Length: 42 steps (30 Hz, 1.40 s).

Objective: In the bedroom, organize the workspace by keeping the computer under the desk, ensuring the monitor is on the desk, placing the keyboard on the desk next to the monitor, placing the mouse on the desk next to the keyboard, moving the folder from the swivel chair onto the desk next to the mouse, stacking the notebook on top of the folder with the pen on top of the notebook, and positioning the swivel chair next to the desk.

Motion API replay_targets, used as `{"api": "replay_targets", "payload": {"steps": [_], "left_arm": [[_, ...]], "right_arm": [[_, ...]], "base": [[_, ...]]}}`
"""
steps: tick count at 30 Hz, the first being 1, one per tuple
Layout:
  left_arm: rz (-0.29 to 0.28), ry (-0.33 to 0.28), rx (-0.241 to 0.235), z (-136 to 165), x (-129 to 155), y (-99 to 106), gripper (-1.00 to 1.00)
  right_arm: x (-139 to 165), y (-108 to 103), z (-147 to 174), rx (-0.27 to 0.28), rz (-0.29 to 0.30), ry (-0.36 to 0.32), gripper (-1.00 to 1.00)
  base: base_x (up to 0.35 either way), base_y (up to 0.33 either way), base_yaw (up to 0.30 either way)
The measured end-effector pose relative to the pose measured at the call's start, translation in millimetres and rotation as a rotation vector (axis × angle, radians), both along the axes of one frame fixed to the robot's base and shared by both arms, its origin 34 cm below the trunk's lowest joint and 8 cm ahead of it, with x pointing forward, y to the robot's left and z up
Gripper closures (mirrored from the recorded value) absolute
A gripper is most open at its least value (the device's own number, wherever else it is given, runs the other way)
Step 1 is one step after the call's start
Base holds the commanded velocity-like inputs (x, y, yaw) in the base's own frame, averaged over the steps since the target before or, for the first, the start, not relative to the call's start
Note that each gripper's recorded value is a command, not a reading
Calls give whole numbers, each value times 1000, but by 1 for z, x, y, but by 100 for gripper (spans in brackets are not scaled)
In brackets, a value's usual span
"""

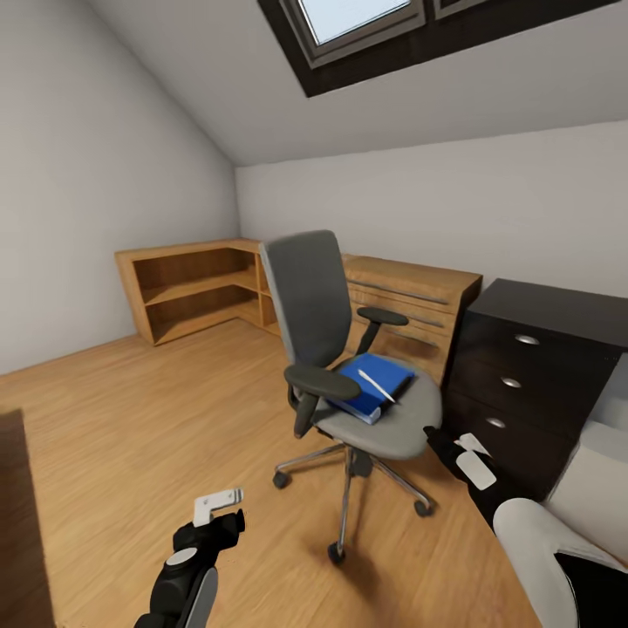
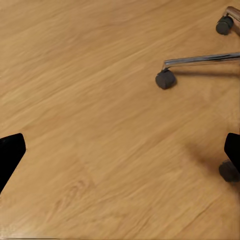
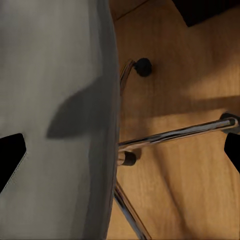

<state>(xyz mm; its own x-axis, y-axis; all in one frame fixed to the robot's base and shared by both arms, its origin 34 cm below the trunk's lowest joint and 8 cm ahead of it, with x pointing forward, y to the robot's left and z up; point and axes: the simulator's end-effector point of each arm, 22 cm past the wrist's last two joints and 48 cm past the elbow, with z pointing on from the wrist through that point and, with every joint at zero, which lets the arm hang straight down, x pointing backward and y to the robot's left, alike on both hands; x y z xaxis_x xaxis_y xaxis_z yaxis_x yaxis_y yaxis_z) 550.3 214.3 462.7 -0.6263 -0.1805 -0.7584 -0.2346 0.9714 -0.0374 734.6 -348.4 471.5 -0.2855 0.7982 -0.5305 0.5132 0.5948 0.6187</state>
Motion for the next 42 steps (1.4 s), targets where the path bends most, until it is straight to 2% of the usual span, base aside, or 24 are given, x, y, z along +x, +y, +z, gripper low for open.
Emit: {"api": "replay_targets", "payload": {"steps": [12, 20, 21, 25, 35, 37, 42], "left_arm": [[-1, 3, 0, -1, 0, 0, -100], [-2, 3, -1, -1, 0, -1, -100], [-2, 4, -1, -2, 0, -1, -100], [-2, 3, -1, -1, 0, -1, -100], [-2, 4, -1, -1, 0, -1, -100], [-2, 4, -2, -2, 0, -1, -100], [-4, 6, -2, -2, -1, -2, -100]], "right_arm": [[2, 0, 3, 0, 0, -8, -100], [-3, 3, -6, 8, 2, 12, -100], [-8, 5, -14, 11, 5, 32, -100], [-8, 6, -14, 11, 6, 32, -100], [-5, 59, -17, 53, 55, 30, -100], [-9, 74, -25, 66, 70, 47, -100], [-13, 78, -30, 69, 76, 61, -100]], "base": [[-33, 0, 248], [-297, 0, 16], [-181, 0, 2], [-52, 0, 0], [-4, 0, 0], [0, 0, 0], [11, 0, 0]]}}
